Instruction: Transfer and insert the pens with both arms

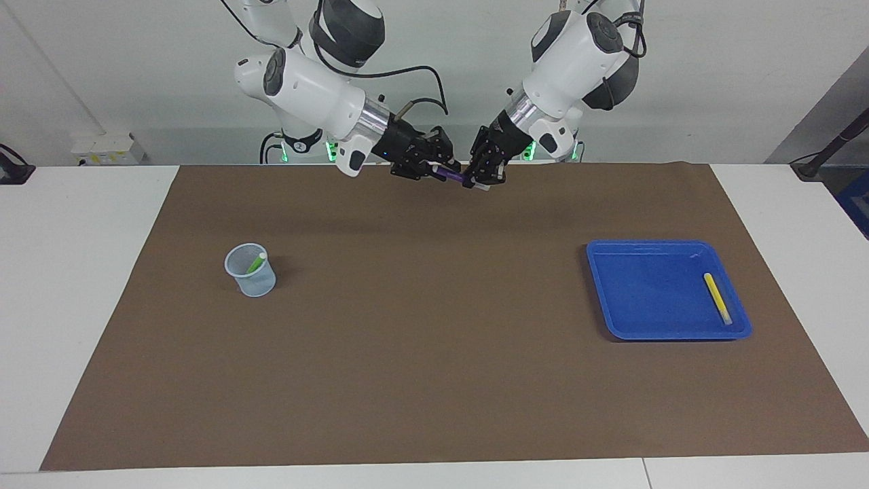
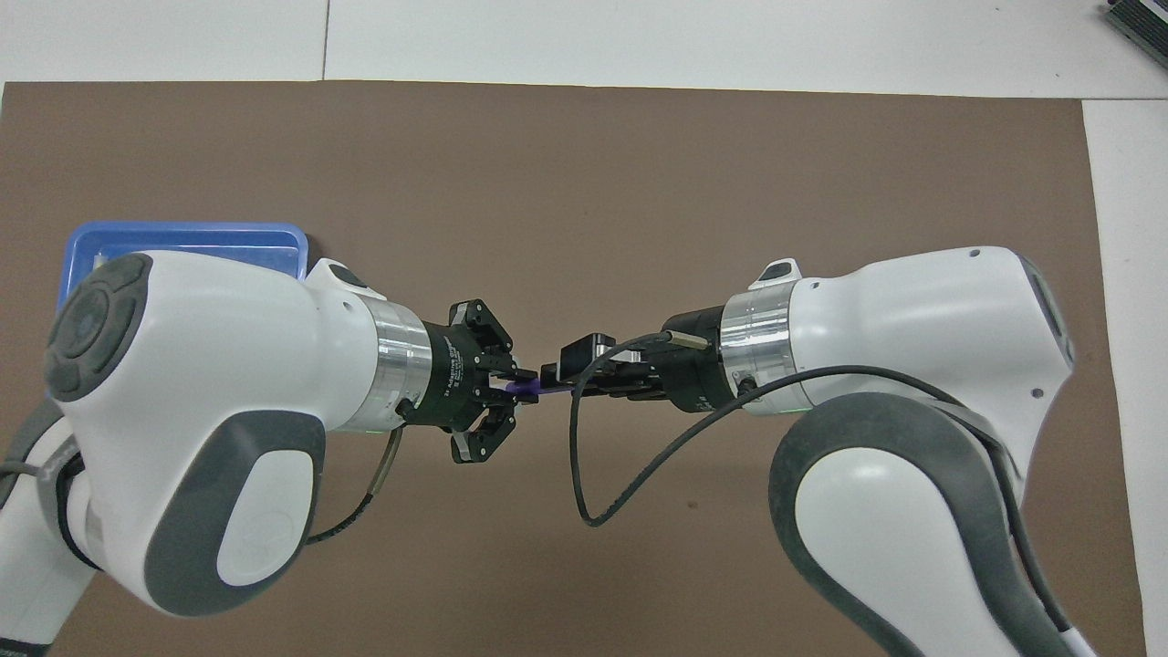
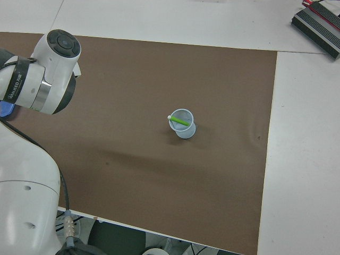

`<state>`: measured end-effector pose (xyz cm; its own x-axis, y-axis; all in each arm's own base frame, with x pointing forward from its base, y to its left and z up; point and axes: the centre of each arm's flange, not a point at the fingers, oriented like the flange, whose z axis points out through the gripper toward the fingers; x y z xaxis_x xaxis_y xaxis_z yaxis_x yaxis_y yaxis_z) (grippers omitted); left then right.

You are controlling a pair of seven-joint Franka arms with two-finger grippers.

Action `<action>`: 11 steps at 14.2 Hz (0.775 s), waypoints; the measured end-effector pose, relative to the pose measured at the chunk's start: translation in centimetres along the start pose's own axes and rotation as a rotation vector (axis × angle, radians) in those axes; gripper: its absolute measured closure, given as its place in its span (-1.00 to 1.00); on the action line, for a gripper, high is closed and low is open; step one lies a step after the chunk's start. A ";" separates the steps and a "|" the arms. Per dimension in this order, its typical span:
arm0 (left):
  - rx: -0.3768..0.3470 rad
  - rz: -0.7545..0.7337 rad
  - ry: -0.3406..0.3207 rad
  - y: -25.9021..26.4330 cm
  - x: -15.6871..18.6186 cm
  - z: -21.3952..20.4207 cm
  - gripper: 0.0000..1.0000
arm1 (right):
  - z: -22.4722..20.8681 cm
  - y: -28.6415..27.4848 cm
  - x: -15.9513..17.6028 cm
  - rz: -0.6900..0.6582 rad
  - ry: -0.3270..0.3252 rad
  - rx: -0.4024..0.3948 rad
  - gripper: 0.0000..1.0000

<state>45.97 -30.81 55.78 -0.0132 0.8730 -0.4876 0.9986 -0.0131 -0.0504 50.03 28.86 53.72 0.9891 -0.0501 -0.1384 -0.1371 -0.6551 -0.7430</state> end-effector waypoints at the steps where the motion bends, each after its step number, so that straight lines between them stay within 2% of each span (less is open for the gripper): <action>1: -0.001 0.002 -0.001 -0.1 -0.1 0.0 0.66 | 0.0 0.0 0.0 0.001 -0.001 0.000 0.39; 2: -0.002 0.004 -0.002 -0.1 -0.2 0.0 0.66 | 0.0 0.1 0.0 0.002 -0.001 -0.001 0.40; 3: -0.004 0.004 -0.003 -0.1 -0.2 -0.1 0.66 | 0.0 0.2 0.1 0.006 -0.001 0.000 0.57; 4: -0.004 0.003 -0.003 -0.1 -0.2 -0.1 0.66 | 0.0 0.3 0.1 0.006 -0.001 0.000 0.60; 11: -0.004 0.004 -0.002 -0.2 -0.2 0.0 0.66 | 0.1 0.3 0.0 0.006 -0.003 -0.001 0.60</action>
<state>45.81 -30.95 55.89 -0.0096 0.8718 -0.4899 0.9989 -0.0146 -0.0455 50.04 28.71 53.47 0.9881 -0.0521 -0.1446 -0.1431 -0.6553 -0.7417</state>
